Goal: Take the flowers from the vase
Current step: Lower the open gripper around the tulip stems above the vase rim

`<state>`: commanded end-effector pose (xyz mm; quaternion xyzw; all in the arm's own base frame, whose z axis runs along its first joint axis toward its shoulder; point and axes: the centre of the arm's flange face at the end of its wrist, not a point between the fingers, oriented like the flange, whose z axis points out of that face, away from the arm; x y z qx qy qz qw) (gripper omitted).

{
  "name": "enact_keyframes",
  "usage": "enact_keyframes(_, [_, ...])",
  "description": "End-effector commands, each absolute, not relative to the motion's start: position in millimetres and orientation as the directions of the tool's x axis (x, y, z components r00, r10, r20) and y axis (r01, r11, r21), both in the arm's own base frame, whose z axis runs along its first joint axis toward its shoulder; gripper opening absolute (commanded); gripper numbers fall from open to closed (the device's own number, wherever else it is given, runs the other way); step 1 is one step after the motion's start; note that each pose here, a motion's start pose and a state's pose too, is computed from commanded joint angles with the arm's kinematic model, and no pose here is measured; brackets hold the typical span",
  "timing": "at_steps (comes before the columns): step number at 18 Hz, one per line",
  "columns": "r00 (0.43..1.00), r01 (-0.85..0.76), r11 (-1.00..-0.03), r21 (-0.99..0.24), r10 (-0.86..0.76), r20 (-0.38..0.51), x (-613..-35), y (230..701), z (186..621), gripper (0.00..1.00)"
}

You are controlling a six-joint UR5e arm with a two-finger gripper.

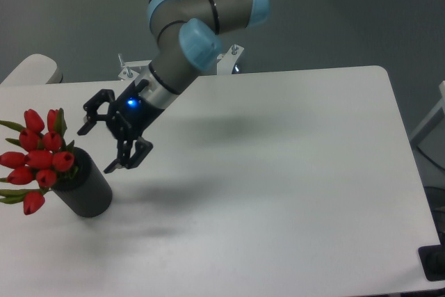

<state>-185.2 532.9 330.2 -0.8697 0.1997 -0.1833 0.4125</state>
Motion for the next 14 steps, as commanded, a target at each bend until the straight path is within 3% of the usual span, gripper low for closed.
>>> enact_keyframes(14, [0.823, -0.196, -0.594, -0.780, -0.532, 0.199, -153, 552, 322, 1.00])
